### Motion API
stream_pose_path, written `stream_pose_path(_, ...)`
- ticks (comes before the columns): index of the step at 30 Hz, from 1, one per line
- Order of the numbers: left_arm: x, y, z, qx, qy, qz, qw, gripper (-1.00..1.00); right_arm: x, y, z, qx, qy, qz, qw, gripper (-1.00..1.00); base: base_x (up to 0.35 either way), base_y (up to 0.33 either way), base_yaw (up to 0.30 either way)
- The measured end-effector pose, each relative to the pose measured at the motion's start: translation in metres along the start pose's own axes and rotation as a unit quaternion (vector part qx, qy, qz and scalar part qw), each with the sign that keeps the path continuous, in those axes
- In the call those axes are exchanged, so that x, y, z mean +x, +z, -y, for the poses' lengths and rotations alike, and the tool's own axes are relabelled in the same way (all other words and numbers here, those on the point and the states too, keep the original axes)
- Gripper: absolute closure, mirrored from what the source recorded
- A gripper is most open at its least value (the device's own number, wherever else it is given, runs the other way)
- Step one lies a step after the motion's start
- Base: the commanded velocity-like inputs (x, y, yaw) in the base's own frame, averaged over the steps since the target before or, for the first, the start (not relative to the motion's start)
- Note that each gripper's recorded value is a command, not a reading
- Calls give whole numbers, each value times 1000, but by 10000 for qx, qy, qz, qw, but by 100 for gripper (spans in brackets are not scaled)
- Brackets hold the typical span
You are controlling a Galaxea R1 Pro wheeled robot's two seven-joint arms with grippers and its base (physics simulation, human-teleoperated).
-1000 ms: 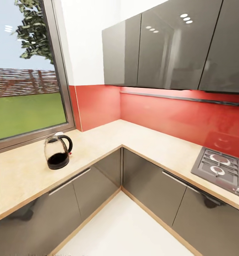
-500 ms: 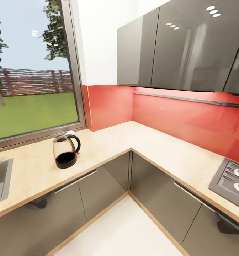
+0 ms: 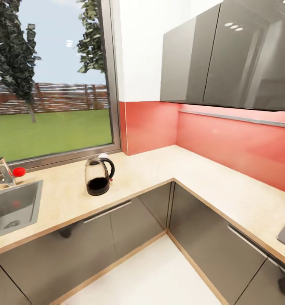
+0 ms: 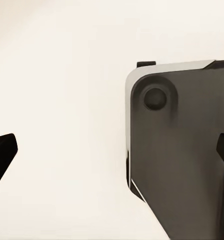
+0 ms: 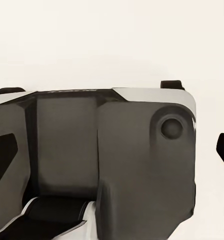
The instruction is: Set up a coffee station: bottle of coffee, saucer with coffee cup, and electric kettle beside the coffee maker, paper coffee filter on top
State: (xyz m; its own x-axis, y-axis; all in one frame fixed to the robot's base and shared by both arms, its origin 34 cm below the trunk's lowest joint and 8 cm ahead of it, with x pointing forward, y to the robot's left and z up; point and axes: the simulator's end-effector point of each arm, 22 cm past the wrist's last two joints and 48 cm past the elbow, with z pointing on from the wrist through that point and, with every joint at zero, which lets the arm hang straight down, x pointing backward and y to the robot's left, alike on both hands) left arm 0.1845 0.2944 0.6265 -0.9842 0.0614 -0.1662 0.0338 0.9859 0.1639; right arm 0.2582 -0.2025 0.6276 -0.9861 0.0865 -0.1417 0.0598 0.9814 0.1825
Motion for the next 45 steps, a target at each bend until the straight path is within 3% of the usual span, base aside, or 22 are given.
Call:
stream_pose_path(29,0,0,-1,-3,1,5,10000,-100,0,0,0,1,-1,0,10000,-100,2,-2,281)
stream_pose_path(45,-3,0,-2,-17,-22,71,10000,-100,0,0,0,-3,-5,12,10000,-100,125,-217,212)
